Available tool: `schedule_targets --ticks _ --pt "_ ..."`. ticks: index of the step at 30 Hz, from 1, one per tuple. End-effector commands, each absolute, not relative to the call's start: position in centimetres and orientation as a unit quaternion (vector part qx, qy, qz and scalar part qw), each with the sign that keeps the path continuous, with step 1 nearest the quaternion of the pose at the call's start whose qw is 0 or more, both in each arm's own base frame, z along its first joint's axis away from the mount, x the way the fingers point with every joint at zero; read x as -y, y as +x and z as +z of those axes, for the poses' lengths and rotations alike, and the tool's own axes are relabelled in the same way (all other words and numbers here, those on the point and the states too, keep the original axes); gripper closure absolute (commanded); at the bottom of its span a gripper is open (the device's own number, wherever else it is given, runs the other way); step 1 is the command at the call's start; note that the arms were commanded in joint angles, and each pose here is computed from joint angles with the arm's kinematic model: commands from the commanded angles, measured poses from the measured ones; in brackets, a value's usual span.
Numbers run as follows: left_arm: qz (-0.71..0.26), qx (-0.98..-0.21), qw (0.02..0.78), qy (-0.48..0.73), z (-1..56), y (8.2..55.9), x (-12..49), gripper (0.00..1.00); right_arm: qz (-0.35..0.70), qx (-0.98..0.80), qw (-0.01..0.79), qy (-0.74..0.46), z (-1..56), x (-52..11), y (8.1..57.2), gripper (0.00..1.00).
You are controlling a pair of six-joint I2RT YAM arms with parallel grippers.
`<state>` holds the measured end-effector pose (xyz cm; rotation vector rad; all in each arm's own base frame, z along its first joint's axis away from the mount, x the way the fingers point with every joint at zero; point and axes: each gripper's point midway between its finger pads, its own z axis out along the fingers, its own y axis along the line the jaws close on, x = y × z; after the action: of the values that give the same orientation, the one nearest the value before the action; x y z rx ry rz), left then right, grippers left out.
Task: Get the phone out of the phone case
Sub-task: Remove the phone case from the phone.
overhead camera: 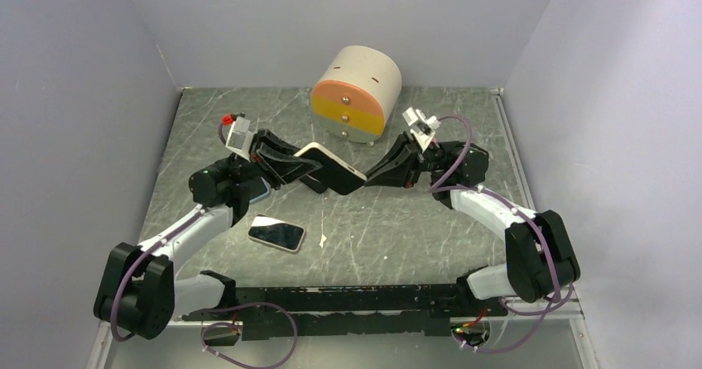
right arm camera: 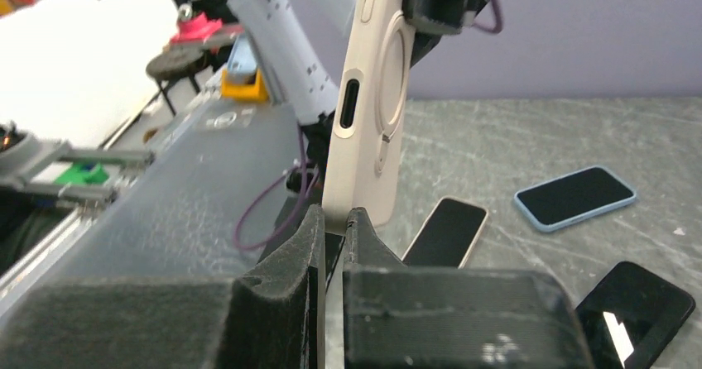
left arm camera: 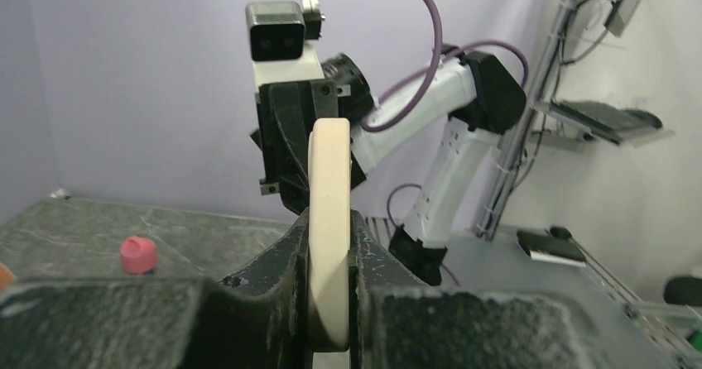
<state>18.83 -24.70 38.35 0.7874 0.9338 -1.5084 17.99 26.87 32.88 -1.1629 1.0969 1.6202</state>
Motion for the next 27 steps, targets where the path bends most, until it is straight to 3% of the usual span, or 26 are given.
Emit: schedule_targets --ticks 1,27 --pt "-0.632 -0.380 0.522 0.429 36.9 16.3 25.5 0.97 0.582 -0.334 0.471 -0.573 34.7 -26.3 15.6 1.00" --pt "-0.656 -0.404 0.478 0.423 36.6 16.6 27.0 0.97 0.545 -0.332 0.438 -0.633 30.7 -28.1 21.5 1.00"
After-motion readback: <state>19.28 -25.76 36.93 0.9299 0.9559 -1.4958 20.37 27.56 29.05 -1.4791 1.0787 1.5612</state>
